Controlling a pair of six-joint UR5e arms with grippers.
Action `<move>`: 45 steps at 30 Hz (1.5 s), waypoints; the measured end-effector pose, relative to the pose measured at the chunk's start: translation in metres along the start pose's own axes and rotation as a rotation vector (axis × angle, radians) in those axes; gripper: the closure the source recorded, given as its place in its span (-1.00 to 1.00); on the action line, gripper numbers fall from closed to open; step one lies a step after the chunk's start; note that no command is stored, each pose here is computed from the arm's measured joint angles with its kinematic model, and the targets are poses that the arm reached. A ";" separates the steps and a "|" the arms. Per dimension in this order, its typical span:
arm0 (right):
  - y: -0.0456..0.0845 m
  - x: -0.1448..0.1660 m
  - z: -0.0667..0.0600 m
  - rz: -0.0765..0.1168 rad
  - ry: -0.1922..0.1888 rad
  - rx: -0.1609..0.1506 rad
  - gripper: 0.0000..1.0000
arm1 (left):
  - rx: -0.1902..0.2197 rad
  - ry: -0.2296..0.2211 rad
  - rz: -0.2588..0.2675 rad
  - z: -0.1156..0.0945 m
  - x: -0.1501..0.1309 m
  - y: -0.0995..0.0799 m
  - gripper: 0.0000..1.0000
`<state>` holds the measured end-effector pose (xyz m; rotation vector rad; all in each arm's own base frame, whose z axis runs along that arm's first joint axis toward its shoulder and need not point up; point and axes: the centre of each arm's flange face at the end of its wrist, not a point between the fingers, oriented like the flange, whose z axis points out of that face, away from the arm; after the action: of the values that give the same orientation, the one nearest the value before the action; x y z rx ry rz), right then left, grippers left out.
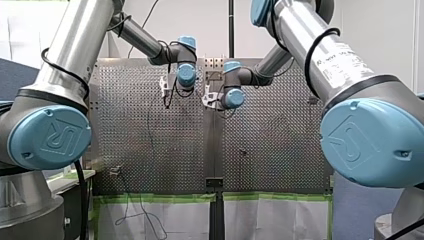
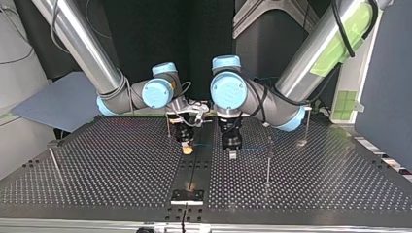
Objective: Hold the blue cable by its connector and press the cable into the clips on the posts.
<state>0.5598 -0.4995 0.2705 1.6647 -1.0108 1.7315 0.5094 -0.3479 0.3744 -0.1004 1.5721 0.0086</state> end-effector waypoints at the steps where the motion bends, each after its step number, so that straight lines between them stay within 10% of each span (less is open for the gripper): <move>1: 0.004 -0.002 -0.003 -0.001 -0.005 -0.012 1.00 | 0.001 0.000 0.000 0.000 0.000 0.000 1.00; 19: 0.045 -0.019 -0.039 -0.019 -0.040 -0.098 1.00 | 0.059 0.101 0.069 -0.005 0.106 -0.028 1.00; 45: 0.099 -0.098 -0.081 -0.012 -0.049 -0.167 1.00 | 0.136 0.099 0.072 -0.056 0.184 -0.092 1.00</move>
<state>0.4426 -0.4798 0.1620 1.6097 -1.1332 1.5604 0.4603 -0.4539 0.1968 0.0633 1.6700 -0.0472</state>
